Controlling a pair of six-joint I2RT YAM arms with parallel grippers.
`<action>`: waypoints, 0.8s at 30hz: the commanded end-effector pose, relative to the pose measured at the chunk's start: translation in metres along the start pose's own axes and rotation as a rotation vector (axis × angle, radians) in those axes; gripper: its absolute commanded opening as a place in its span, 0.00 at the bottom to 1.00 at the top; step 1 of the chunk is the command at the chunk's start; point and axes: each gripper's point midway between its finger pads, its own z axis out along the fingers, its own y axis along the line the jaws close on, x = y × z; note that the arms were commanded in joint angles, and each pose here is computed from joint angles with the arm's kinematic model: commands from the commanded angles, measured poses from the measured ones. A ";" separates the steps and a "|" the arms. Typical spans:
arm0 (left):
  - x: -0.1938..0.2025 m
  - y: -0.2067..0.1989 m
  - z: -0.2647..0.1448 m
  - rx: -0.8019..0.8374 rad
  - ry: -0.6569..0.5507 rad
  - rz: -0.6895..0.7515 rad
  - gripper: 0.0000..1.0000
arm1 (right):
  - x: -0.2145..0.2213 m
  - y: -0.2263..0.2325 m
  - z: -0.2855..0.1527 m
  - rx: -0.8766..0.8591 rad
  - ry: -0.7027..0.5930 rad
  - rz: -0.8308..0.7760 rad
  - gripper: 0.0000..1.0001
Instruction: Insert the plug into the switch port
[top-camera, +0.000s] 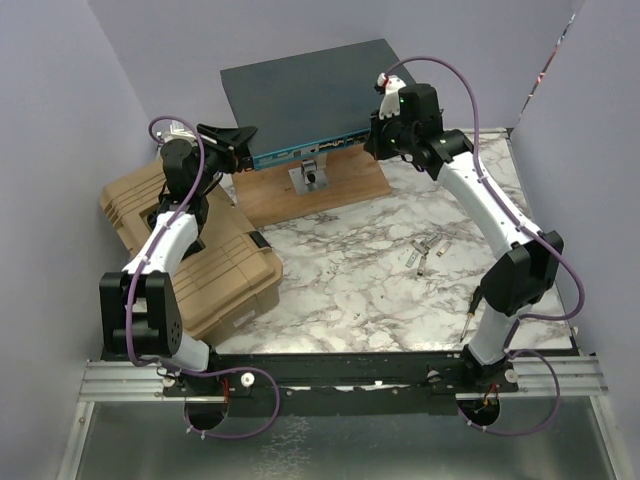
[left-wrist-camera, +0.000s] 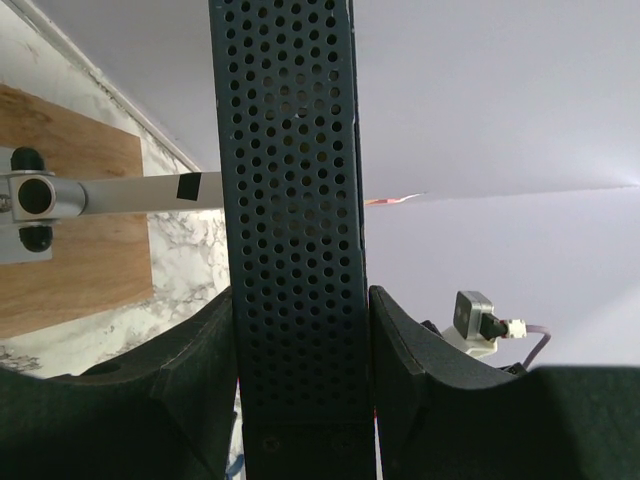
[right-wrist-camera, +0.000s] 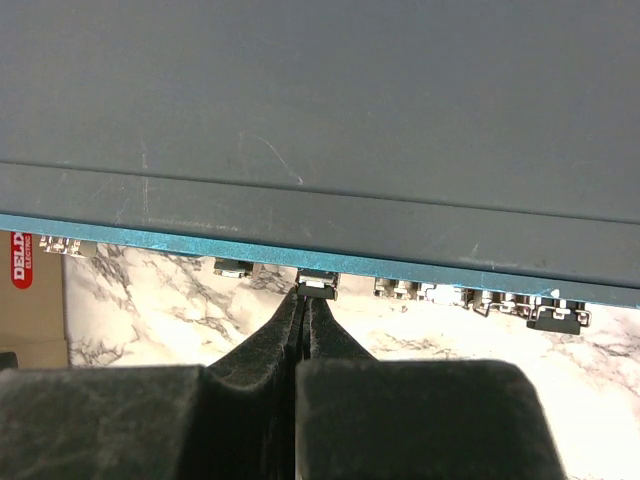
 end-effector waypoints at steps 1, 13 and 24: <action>0.031 0.036 -0.003 -0.120 0.104 0.113 0.00 | -0.062 -0.001 0.013 -0.010 -0.216 -0.033 0.01; 0.021 0.030 -0.003 -0.128 0.069 0.146 0.25 | -0.043 0.010 -0.026 -0.051 -0.203 -0.026 0.05; 0.009 0.006 0.002 -0.085 0.037 0.163 0.79 | 0.016 0.007 -0.077 -0.004 -0.172 0.021 0.30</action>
